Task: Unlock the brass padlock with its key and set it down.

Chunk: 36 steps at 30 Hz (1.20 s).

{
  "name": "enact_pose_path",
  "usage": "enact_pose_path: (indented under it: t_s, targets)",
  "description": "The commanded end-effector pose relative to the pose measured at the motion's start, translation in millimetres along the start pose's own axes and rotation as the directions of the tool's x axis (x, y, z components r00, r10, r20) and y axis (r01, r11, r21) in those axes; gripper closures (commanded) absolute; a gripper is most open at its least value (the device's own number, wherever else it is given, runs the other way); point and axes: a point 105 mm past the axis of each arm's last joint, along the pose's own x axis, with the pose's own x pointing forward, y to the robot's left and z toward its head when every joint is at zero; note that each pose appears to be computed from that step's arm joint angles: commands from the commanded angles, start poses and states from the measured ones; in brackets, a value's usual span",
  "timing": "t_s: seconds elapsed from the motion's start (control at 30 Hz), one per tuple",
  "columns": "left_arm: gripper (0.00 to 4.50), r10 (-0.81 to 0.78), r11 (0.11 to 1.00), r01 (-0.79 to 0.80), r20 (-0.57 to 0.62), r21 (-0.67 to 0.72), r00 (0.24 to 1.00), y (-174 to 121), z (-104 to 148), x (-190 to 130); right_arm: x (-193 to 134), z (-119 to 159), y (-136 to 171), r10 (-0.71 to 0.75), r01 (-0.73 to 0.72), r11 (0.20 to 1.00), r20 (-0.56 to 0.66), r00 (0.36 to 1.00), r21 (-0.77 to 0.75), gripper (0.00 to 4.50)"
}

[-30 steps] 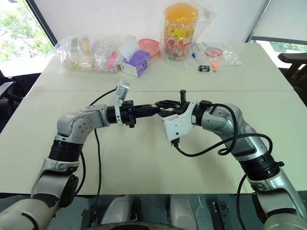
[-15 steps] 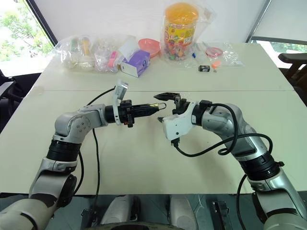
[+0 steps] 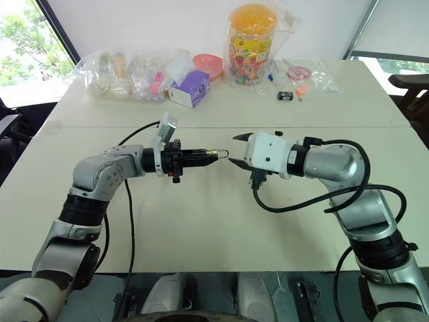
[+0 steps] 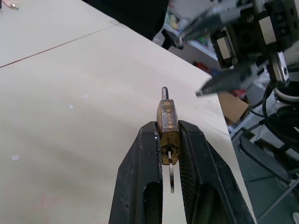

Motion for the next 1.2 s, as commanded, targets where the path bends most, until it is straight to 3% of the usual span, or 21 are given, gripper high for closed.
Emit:
enact_pose_path:
  t_s: [0.03,0.5,1.2]
  targets:
    - [4.5,-0.026,0.998,0.025,0.014,0.059,1.0,-4,13,4,-2,18,-4,-0.041,0.04,0.999,0.059,0.997,0.015,4.44]
    - [4.5,-0.094,0.994,0.094,0.013,0.056,0.995,-15,18,9,15,19,-9,-0.1,0.094,0.993,0.079,0.992,0.072,4.44]
    - [4.5,-0.109,0.992,0.106,0.042,0.06,0.993,-19,28,5,23,-5,4,-0.02,0.019,1.0,0.035,0.999,0.021,4.44]
